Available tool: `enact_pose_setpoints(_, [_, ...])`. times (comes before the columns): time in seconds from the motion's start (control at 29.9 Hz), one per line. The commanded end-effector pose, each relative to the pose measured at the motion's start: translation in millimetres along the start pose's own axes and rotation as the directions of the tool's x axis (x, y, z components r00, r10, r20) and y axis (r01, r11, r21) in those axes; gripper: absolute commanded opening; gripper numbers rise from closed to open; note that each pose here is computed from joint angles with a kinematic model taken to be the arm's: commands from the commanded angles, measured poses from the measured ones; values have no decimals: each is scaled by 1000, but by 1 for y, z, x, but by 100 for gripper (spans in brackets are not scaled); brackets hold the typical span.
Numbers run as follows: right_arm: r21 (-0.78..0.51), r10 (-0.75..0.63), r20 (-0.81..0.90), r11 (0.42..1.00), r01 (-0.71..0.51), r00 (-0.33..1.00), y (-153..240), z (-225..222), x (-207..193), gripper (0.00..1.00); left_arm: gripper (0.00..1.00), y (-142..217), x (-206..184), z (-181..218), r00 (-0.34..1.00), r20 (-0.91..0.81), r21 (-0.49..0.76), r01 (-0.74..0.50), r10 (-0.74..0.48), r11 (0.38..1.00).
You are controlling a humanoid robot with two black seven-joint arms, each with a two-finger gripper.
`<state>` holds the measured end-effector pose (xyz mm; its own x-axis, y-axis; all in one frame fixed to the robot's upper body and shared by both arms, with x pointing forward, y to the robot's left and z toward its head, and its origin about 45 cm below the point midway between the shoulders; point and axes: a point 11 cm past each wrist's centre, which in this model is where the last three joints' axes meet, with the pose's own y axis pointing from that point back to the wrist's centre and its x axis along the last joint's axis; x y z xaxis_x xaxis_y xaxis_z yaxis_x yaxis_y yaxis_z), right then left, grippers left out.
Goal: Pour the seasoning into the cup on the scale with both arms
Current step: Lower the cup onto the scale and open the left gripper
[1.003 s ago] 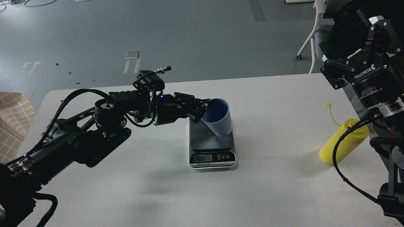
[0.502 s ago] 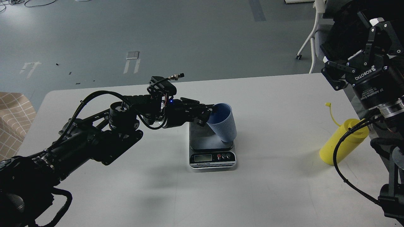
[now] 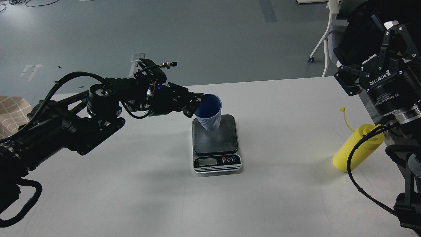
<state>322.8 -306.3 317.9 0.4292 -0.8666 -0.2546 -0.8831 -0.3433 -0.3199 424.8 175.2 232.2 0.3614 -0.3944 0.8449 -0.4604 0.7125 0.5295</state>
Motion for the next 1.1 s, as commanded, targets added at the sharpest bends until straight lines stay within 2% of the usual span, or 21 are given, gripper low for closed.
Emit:
enact_pose_setpoints(0.0, [-1,-3,3,1000,3,1000,-1,1,-1,100,0,1,-2,0,1000,2,-2,8,-8,1000])
enact_pose_setpoints(0.27, [-4,2,6,1000,-2,1000,0,2,1,100,0,-8,-10,15,999,23,-41,35,-34,999])
enact_pose_setpoints(0.6, [-3,5,5,1000,-5,1000,0,1,2,100,1,-9,-17,12,997,57,-29,46,-44,999])
enact_pose_setpoints(0.67, [-3,5,5,1000,-5,1000,0,1,2,100,20,-9,-17,12,998,53,-30,41,-39,999])
enact_pose_setpoints(0.7, [-2,4,4,1000,-4,1000,-1,1,2,100,35,-8,-15,11,998,51,-27,35,-33,999])
enact_pose_setpoints(0.74, [-2,3,5,1000,-3,1000,-1,1,1,100,67,-8,-14,11,998,50,-27,33,-32,999])
enact_pose_setpoints(0.77, [-2,3,5,1000,-3,1000,-1,1,1,100,78,-8,-15,11,998,50,-27,36,-34,999])
enact_pose_setpoints(0.8, [-1,2,4,1000,-2,1000,-1,1,1,100,83,-8,-15,11,998,49,-28,35,-33,999])
enact_pose_setpoints(1.07, [-3,1,4,1000,-1,1000,-2,1,1,100,93,-7,-14,13,999,44,-34,29,-28,999])
